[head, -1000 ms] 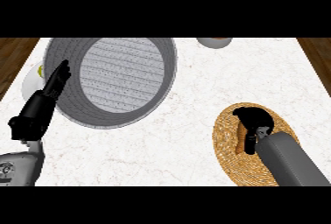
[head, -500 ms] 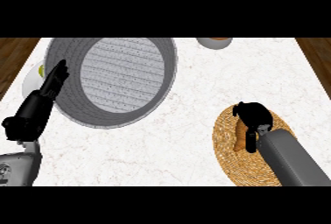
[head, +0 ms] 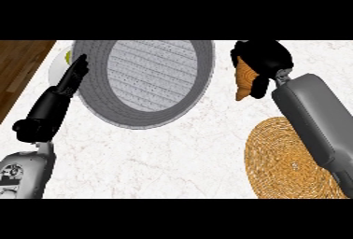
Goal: Pick the croissant from the placemat and place it in the basket
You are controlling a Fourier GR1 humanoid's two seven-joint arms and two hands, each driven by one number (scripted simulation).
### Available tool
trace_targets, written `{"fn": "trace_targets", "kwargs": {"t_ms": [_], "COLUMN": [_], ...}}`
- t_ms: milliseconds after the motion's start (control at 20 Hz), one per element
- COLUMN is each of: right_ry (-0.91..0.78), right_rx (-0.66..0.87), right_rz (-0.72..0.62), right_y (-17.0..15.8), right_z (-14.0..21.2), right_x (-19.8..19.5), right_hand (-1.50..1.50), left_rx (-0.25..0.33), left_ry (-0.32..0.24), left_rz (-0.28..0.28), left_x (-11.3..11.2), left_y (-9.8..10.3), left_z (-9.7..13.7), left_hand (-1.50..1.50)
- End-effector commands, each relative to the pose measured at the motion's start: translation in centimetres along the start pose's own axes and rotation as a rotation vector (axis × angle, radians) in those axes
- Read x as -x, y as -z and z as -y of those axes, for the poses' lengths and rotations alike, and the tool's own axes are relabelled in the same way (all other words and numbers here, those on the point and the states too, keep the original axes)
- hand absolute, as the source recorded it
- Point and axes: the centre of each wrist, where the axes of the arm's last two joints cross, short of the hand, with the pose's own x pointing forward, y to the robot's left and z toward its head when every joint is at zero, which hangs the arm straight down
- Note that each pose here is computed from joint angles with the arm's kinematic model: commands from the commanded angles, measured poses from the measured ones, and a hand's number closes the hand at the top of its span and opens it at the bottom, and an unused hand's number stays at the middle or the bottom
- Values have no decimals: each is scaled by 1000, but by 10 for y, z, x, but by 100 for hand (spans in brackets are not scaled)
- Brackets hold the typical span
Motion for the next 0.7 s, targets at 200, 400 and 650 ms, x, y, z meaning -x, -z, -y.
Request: {"fn": "trace_targets", "kwargs": {"t_ms": [200,400,650], "right_ry": [289,558,612], "right_rx": [523,601,611], "right_rz": [317,554,762], "right_y": [12,21,29], "right_z": [92,111,168], "right_x": [14,11,8], "right_hand": [150,150,150], "left_rx": [16,22,-5], "left_ry": [-10,-1,7], "left_rz": [21,3,-18], "left_x": [-6,1,-1], "left_y": [8,6,9], "left_z": [9,8,5], "left_hand": [0,0,0]}}
